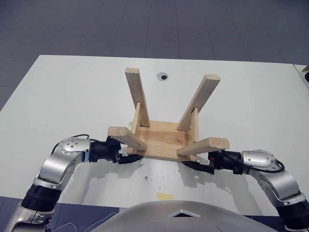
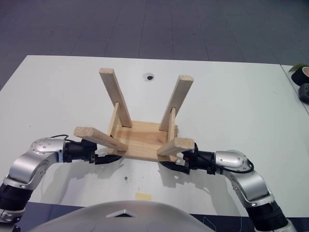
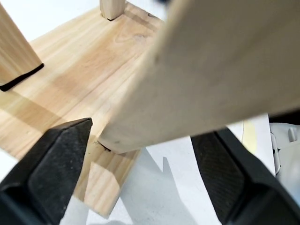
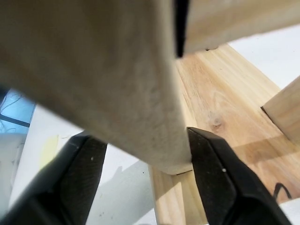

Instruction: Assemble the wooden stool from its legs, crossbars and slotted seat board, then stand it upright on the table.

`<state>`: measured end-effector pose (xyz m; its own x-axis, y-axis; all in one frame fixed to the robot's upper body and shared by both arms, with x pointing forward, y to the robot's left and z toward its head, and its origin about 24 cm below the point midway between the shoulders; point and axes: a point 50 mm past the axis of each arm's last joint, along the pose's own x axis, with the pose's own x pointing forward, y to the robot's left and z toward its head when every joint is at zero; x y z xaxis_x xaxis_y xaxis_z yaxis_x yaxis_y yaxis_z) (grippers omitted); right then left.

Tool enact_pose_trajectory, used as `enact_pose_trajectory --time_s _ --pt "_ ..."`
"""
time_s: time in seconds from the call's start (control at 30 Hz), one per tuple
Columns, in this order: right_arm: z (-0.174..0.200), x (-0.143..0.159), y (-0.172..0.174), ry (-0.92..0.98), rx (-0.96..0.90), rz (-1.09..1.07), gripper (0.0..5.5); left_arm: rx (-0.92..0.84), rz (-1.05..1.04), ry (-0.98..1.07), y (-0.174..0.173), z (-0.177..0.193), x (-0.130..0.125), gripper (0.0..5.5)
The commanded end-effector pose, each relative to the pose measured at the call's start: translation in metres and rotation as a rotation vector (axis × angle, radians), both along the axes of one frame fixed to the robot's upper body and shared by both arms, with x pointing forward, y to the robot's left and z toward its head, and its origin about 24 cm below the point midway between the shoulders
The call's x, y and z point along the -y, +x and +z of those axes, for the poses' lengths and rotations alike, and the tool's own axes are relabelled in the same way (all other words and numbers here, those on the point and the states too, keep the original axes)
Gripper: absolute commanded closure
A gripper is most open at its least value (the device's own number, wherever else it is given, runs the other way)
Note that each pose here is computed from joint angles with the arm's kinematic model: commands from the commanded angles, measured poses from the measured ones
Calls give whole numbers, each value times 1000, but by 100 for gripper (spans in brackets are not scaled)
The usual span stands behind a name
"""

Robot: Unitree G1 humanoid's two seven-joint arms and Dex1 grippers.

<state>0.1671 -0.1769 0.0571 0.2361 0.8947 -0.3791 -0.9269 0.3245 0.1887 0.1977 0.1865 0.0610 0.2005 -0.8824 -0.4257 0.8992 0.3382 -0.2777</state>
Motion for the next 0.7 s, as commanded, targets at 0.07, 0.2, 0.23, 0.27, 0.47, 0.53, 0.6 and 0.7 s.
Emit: enact_pose_trajectory --time_s 0.07,0.2,0.23,0.27,0.47,0.53,0.6,0.7 --pt "9 -4 -3 73 -41 6 341 -53 35 -75 6 13 3 278" --pt "24 -4 0 166 -77 -19 390 -127 124 -187 9 31 7 323" --pt "30 -4 2 214 -85 -46 400 -147 155 -224 11 37 9 325" --pt "36 -5 5 274 -97 -74 414 -164 180 -261 13 44 12 326" --pt "54 -3 25 481 -166 -311 442 -268 369 -481 37 78 23 337" --pt "44 3 32 388 -161 -386 405 -276 477 -512 52 85 19 337" --pt "34 14 39 329 -182 -477 371 -283 567 -509 64 89 13 301" --pt "29 24 43 316 -204 -526 316 -319 640 -517 69 89 7 258"
